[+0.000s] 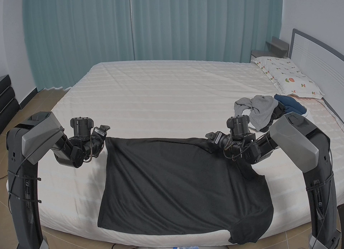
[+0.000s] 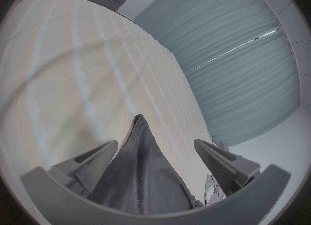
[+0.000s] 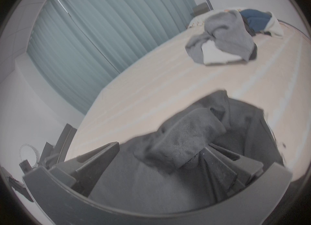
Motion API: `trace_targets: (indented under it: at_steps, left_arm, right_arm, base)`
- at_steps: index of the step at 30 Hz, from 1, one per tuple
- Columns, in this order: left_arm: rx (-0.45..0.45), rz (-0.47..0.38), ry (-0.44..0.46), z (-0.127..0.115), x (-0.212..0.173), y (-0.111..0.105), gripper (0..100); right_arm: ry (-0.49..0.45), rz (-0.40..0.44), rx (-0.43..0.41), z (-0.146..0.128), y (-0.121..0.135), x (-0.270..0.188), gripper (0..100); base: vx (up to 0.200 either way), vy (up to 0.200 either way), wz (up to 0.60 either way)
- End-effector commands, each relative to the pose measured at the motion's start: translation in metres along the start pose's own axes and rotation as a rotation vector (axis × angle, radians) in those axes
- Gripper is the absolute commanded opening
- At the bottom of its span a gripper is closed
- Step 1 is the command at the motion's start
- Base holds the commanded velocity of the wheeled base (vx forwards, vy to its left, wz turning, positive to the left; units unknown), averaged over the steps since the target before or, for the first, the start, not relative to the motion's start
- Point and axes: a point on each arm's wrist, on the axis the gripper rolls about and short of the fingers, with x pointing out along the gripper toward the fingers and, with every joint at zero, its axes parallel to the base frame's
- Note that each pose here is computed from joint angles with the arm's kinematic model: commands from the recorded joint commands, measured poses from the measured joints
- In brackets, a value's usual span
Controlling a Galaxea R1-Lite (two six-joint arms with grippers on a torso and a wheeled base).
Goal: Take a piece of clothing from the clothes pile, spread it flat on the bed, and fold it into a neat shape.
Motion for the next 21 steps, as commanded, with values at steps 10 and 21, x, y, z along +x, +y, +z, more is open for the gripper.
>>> trace_targets:
  at_steps: [10,21]
  left_arm:
    - [0.003,0.000,-0.003,-0.002,0.003,0.001,100]
    - [0.013,0.003,-0.002,-0.003,0.003,0.001,100]
  right_arm:
    - [-0.373,0.038,-0.024,0.051,-0.016,0.067,100]
    - [-0.357,-0.050,-0.045,0.078,-0.029,0.049,100]
  base:
    - [0.000,0.000,0.00]
    - [0.000,0.000,0.00]
